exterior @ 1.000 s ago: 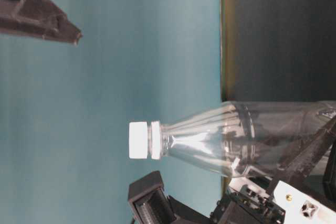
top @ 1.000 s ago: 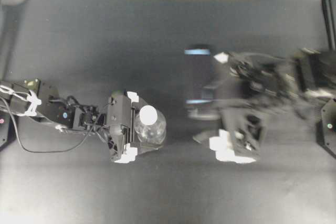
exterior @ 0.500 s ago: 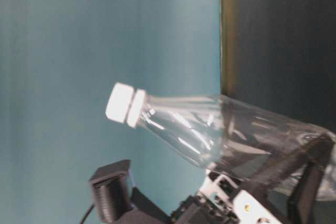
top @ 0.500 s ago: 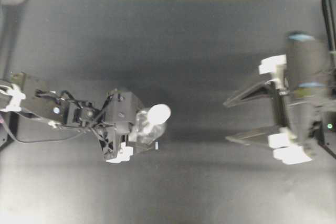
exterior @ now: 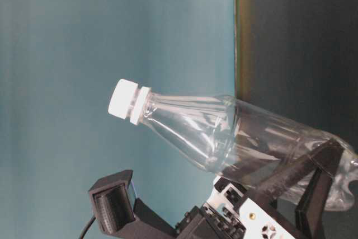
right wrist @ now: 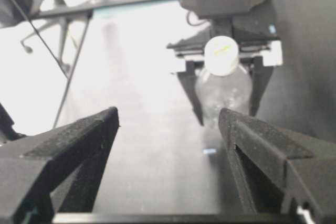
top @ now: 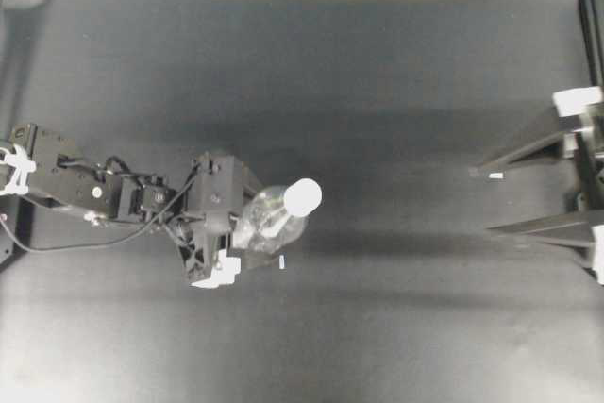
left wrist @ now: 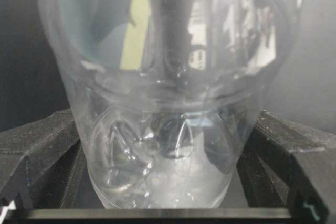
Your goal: Open the bottle cap by holding the bottle with the left arm and twisting the cap with the right arm.
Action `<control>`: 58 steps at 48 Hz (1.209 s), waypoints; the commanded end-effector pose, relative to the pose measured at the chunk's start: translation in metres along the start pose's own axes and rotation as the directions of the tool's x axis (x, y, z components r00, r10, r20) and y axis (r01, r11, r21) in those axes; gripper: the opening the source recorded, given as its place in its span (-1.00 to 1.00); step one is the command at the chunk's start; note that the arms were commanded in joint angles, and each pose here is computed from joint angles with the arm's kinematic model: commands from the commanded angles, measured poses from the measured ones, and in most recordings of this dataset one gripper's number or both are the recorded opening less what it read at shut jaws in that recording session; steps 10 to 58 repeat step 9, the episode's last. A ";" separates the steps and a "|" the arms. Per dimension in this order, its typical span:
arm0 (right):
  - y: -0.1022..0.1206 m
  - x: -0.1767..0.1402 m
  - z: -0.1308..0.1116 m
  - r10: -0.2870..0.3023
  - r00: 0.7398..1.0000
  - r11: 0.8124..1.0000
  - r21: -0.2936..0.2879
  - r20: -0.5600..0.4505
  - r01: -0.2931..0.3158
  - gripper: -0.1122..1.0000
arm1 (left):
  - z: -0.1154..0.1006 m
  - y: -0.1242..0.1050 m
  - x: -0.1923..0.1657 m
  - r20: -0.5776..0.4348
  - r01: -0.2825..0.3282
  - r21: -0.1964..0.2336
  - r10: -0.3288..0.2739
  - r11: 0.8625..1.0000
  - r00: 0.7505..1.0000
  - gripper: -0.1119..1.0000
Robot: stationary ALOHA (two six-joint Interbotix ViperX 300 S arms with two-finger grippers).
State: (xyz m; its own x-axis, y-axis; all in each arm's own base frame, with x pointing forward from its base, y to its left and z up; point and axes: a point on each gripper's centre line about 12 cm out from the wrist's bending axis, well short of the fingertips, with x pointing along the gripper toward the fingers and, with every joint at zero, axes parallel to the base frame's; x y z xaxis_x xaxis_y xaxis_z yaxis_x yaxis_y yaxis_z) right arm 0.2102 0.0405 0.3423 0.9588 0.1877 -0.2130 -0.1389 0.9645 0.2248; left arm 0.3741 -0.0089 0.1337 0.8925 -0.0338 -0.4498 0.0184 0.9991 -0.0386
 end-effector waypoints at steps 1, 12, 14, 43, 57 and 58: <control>0.000 -0.009 0.002 0.006 0.999 1.000 0.006 0.033 -0.007 0.54 | 0.013 -0.001 -0.002 0.040 0.004 0.006 -0.004 1.000 0.999 0.99; -0.003 -0.017 -0.014 0.006 1.000 1.000 0.008 0.030 -0.006 0.54 | 0.014 -0.001 -0.002 0.046 0.003 0.005 -0.003 1.000 0.999 0.99; -0.003 -0.017 -0.014 0.006 1.000 1.000 0.008 0.030 -0.006 0.54 | 0.014 -0.001 -0.002 0.046 0.003 0.005 -0.003 1.000 0.999 0.99; -0.003 -0.017 -0.014 0.006 1.000 1.000 0.008 0.030 -0.006 0.54 | 0.014 -0.001 -0.002 0.046 0.003 0.005 -0.003 1.000 0.999 0.99; -0.003 -0.017 -0.014 0.006 1.000 1.000 0.008 0.030 -0.006 0.54 | 0.014 -0.001 -0.002 0.046 0.003 0.005 -0.003 1.000 0.999 0.99; -0.003 -0.017 -0.014 0.006 1.000 1.000 0.008 0.030 -0.006 0.54 | 0.014 -0.001 -0.002 0.046 0.003 0.005 -0.003 1.000 0.999 0.99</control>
